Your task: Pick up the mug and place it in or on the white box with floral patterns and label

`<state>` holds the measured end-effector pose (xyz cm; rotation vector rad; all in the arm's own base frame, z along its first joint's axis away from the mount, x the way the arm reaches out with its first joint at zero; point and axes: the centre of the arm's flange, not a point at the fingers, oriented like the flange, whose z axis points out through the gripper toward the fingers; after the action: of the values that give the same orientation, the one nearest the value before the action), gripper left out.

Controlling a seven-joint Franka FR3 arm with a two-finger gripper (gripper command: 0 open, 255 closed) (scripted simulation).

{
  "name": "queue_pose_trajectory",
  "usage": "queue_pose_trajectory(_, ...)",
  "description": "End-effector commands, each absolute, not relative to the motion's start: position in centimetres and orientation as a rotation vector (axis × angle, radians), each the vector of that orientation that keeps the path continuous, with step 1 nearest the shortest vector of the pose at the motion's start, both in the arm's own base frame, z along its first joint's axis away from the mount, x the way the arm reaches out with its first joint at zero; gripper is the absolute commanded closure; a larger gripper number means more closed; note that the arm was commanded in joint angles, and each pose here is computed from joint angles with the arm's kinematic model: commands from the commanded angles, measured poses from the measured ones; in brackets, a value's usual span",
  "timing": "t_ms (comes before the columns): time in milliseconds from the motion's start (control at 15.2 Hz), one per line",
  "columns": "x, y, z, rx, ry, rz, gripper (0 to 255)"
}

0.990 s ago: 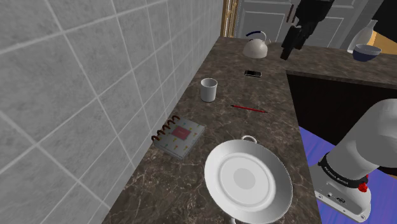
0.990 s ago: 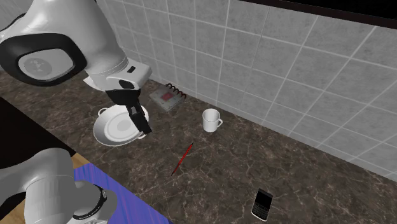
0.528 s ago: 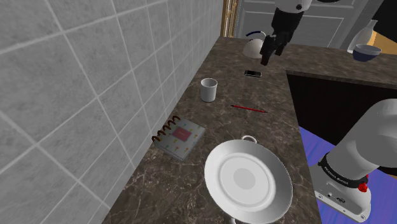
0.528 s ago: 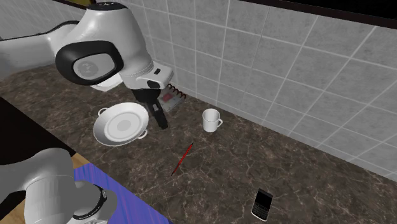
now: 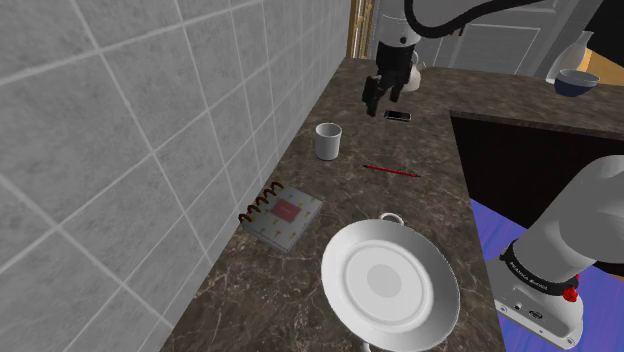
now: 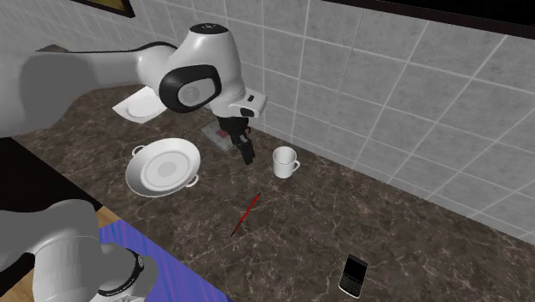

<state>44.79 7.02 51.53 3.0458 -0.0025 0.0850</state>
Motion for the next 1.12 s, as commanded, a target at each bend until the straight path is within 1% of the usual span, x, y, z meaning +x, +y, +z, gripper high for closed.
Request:
queue_pose_trajectory(0, 47.1, 7.5, 50.0, 3.05, -0.004, 0.072, 0)
queue_pose_trajectory(924, 62.1, 12.4, 39.3, 3.074, -0.013, -0.017, 0)
queue_pose_trajectory(1056, 62.8, 12.6, 38.2, 3.075, -0.014, -0.022, 0)
